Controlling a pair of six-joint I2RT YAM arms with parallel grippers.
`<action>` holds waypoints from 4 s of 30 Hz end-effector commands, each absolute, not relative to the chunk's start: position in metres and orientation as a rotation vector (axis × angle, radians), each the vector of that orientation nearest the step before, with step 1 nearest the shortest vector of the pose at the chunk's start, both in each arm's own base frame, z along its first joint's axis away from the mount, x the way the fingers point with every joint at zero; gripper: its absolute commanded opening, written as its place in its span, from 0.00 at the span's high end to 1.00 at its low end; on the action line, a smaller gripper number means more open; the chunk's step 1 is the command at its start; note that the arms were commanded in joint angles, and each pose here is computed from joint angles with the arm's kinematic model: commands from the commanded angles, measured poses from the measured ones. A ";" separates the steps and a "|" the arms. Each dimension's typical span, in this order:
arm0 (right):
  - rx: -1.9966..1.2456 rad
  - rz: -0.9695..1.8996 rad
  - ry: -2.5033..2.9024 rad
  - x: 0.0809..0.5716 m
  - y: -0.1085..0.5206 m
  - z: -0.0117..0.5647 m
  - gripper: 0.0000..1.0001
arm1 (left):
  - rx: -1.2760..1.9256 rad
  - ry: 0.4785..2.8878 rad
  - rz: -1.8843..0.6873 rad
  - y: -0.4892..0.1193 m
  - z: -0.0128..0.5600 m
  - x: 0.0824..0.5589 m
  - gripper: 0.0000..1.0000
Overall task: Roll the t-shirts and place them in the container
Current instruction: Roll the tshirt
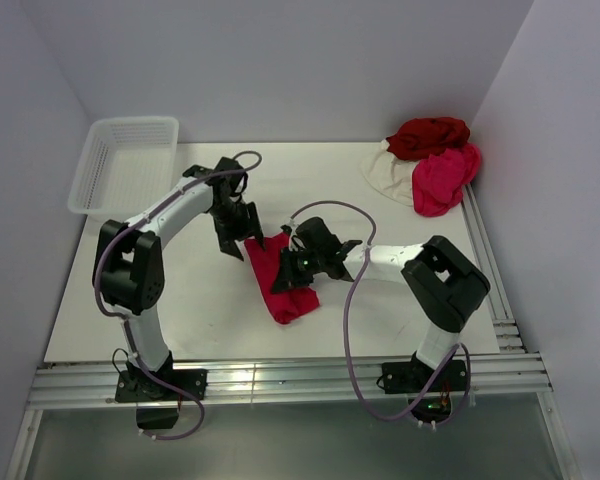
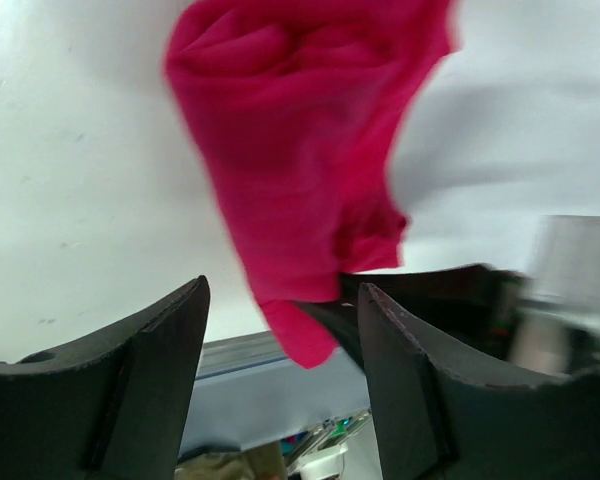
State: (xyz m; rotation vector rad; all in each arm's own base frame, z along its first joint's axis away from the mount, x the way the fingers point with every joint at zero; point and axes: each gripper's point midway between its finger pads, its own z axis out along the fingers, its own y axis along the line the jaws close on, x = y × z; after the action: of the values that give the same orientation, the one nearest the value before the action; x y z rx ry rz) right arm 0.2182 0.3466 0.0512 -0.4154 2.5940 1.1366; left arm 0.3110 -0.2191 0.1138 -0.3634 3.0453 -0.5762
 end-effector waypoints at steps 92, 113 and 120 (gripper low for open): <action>-0.710 0.701 2.554 0.195 0.352 0.094 0.00 | -0.196 3.303 0.112 -0.186 0.020 0.279 1.00; -0.782 0.189 2.502 0.193 0.373 0.064 0.17 | -0.209 3.315 0.058 -0.191 0.023 0.278 1.00; -0.827 0.142 2.486 0.184 0.380 0.061 0.28 | -0.212 3.316 0.060 -0.191 0.023 0.278 1.00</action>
State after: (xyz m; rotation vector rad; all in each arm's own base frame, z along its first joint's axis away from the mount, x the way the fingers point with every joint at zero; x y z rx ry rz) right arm 0.1784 0.3782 0.0567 -0.8413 2.5149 0.1979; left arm 0.2825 -0.1941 0.0297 -0.2267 3.2883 0.0058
